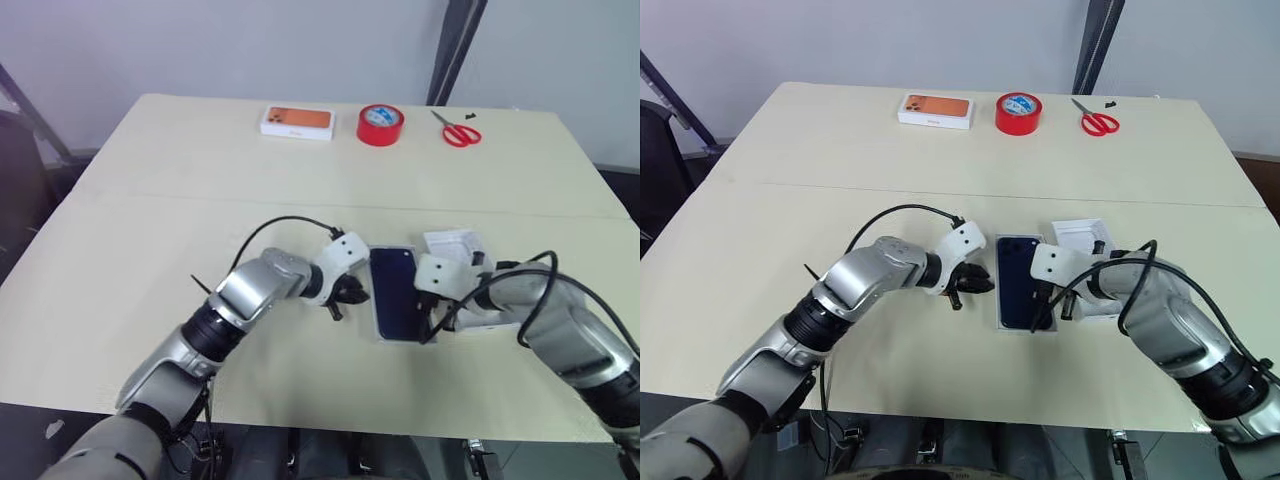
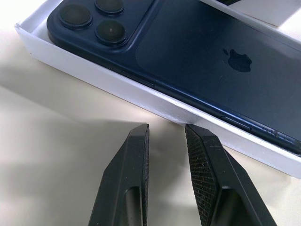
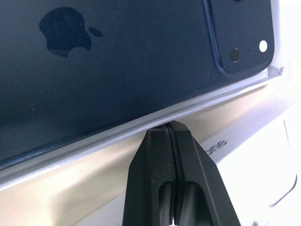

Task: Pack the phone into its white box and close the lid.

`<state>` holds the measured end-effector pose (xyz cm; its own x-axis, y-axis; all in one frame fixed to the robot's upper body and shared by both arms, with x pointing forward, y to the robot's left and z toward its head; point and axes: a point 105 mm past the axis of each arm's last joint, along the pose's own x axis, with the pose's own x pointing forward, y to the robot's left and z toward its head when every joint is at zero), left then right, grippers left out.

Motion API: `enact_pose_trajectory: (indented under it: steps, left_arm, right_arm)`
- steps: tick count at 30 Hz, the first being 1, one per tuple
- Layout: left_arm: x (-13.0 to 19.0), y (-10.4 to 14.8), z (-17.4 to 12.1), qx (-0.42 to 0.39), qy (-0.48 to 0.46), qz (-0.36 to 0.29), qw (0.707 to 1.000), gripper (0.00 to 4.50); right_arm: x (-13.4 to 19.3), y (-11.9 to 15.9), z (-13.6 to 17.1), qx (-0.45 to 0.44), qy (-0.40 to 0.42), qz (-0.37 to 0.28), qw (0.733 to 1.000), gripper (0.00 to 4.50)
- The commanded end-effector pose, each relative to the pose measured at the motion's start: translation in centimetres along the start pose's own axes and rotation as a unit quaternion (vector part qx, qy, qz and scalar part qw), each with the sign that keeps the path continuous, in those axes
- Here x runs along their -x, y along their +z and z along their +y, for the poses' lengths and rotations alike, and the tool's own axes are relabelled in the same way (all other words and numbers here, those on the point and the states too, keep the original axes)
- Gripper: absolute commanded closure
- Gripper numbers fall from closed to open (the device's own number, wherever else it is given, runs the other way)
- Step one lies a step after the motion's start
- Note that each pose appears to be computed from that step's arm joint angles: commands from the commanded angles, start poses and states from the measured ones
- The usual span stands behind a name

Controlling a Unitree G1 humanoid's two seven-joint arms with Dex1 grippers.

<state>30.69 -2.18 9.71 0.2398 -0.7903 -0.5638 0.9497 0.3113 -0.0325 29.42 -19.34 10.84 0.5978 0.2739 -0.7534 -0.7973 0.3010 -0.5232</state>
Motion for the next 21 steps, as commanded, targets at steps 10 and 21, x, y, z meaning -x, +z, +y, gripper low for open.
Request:
enact_pose_trajectory:
  steps: [10, 21]
  left_arm:
    - [-0.6, 0.9, -2.2, -0.009, -0.055, -0.013, 0.998, 3.22]
    - [5.9, 0.7, 1.2, -0.065, 0.009, -0.12, 0.991, 3.23]
  right_arm:
    - [1.9, 1.2, 0.3, -0.033, 0.027, -0.05, 0.998, 4.24]
    - [6.1, -0.6, -1.4, -0.249, 0.019, -0.069, 0.966, 1.69]
